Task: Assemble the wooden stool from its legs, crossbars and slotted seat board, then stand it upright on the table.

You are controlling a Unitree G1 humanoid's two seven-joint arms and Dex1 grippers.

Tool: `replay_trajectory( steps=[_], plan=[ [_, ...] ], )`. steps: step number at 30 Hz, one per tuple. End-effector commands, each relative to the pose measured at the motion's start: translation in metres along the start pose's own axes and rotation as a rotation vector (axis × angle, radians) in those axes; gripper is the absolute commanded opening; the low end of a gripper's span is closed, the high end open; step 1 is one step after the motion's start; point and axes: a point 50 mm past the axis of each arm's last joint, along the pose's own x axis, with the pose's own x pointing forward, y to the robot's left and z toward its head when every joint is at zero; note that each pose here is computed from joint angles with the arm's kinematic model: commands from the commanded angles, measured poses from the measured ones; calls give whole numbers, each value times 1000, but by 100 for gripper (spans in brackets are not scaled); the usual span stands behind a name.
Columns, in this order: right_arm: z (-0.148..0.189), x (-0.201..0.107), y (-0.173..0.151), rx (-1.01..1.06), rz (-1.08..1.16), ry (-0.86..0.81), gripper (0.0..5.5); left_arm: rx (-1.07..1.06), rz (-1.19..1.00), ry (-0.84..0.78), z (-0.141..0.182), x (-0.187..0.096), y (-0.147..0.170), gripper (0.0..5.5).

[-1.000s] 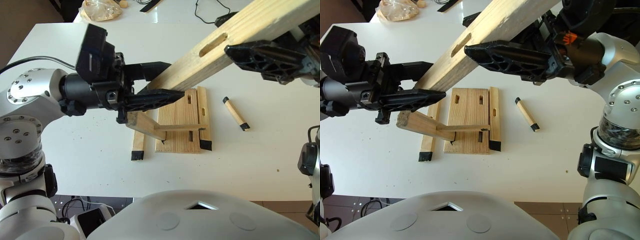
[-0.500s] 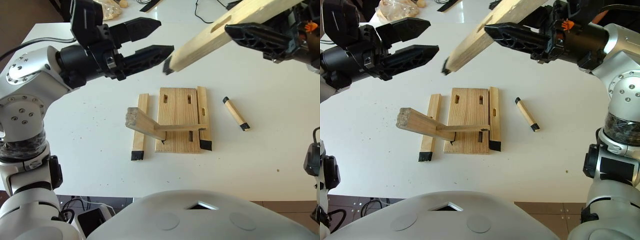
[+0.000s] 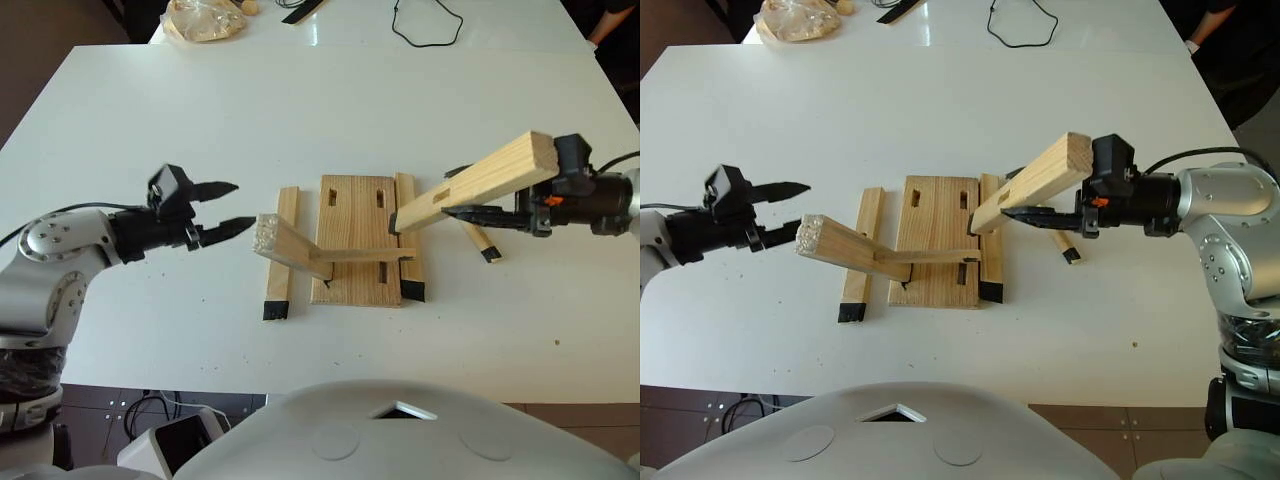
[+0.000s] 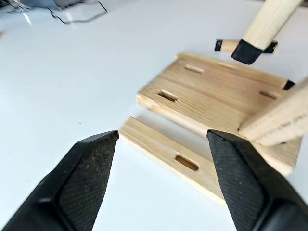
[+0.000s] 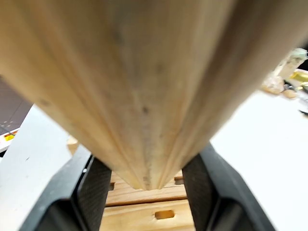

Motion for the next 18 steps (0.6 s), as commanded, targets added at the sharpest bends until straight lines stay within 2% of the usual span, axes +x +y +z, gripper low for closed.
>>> replay_trajectory(
  steps=[1, 18],
  plan=[
    [-6, 2, 13, 0, 53, 35, 202, 26, -87, 54, -10, 5, -16, 340],
    [-10, 14, 37, 56, 122, -2, 202, 44, -197, 54, -6, 15, -33, 340]
  ],
)
